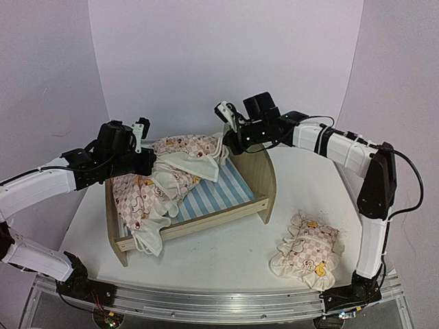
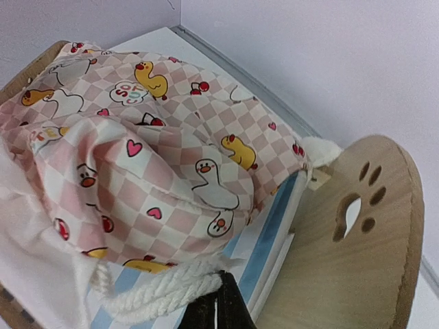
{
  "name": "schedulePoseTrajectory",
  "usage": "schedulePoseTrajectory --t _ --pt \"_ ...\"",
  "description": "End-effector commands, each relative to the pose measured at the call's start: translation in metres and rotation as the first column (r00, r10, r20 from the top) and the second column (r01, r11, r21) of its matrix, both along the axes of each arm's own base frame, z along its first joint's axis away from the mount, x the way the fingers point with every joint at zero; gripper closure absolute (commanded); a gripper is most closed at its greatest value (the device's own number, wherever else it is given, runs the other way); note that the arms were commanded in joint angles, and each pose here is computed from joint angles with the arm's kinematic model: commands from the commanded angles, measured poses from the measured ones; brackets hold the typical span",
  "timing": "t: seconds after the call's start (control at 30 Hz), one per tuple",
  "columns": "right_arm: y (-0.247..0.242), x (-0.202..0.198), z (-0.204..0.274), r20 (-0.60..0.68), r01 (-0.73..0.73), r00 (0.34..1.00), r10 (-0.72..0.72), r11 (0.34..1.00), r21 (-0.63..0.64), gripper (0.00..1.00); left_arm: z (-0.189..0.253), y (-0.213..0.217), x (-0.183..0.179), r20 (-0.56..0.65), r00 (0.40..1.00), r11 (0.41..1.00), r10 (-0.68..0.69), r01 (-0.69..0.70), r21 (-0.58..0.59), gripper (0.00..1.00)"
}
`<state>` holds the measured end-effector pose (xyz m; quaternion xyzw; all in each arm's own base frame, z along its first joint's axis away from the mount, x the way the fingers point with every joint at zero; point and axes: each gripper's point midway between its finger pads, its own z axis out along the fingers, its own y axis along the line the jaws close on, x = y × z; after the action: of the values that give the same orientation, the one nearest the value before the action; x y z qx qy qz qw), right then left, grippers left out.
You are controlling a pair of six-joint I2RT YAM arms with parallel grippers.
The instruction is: Set up the pet bed
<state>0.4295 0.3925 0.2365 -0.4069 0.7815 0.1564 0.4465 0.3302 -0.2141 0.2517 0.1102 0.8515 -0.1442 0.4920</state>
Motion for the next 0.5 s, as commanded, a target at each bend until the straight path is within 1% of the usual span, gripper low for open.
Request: schedulePoseTrajectory --t 0.0,0.1,0.2,0.33,0.4,0.47 --pt "-0.024 -0.023 0.02 -0.181 0.108 0.978 -0.107 0.994 -0.003 1.0 0.024 -0.023 0.003 0.052 0.993 0.992 -0.102 0.105 -0.068 1.0" --pt "-0.03 -0.043 0.015 -0.308 0.139 0.941 -0.136 0.99 -0.014 1.0 0.022 -0.034 0.0 0.046 0.986 0.983 -0.162 0.165 -0.081 1.0" --pt "-0.036 -0.069 0.013 -0.384 0.129 0.915 -0.121 0.992 -0.004 1.0 0.023 -0.045 -0.005 0.047 0.972 0.968 -0.23 0.234 -0.091 1.0" --pt "-0.047 -0.111 0.012 -0.465 0.094 0.882 -0.077 0.996 0.012 1.0 0.024 -0.066 -0.022 0.051 0.921 0.914 -0.386 0.389 -0.11 1.0" --pt "-0.048 -0.134 0.014 -0.516 0.055 0.856 -0.025 0.998 0.043 1.0 0.024 -0.073 -0.029 0.056 0.895 0.888 -0.442 0.445 -0.117 1.0" --pt "-0.055 -0.154 0.011 -0.56 0.041 0.828 -0.009 0.998 0.045 1.0 0.025 -0.078 -0.036 0.061 0.874 0.865 -0.482 0.486 -0.124 1.0"
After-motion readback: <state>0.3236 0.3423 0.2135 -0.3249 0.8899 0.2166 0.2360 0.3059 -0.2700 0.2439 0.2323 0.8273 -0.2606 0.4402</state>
